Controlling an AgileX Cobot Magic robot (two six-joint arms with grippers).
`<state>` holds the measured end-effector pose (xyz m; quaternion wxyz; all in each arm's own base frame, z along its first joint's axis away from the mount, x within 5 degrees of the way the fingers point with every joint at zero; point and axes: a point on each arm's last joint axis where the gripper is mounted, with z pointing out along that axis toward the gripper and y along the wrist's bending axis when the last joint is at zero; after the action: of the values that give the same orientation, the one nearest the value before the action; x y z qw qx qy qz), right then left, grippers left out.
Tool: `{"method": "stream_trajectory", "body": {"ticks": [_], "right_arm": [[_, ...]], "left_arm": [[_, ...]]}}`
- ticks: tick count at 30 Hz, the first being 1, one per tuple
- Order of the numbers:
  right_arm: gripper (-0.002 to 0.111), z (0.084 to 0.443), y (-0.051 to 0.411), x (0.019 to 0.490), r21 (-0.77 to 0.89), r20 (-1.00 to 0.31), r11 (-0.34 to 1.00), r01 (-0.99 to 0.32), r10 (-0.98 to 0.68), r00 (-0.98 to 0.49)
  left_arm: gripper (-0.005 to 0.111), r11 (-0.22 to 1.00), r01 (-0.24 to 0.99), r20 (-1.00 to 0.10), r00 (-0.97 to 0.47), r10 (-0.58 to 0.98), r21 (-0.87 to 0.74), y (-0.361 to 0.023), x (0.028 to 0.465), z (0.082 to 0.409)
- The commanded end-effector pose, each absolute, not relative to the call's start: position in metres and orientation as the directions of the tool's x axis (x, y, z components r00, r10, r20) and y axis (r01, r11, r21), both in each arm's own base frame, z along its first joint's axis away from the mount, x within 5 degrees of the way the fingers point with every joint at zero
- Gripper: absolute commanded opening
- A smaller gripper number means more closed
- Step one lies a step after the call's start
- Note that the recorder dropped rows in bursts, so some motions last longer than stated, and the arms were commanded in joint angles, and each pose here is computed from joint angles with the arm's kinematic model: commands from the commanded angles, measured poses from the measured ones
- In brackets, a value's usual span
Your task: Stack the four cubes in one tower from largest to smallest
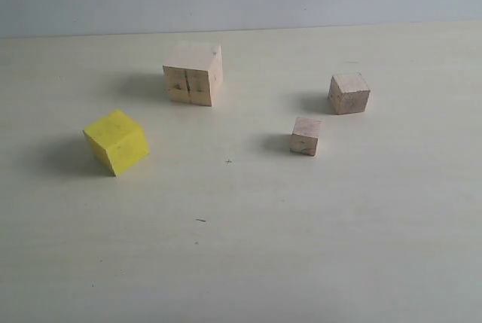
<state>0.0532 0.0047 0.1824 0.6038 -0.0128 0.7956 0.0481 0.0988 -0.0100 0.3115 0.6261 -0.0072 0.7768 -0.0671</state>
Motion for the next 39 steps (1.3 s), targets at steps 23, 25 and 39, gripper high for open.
{"method": "stream_trajectory", "body": {"ticks": [23,25,39], "right_arm": [[0.000,0.182,0.005,0.053,0.062,-0.965,0.995,-0.076,0.040,-0.258],[0.000,0.182,0.005,0.053,0.062,-0.965,0.995,-0.076,0.040,-0.258],[0.000,0.182,0.005,0.053,0.062,-0.965,0.995,-0.076,0.040,-0.258]], "left_arm": [[0.000,0.995,0.081,-0.940,-0.341,-0.028,-0.059,-0.014,0.126,0.298],[0.000,0.995,0.083,-0.922,-0.386,-0.025,-0.061,-0.016,0.135,0.294],[0.050,0.980,0.198,-0.768,-0.628,0.128,0.001,-0.051,0.219,0.283]]}}
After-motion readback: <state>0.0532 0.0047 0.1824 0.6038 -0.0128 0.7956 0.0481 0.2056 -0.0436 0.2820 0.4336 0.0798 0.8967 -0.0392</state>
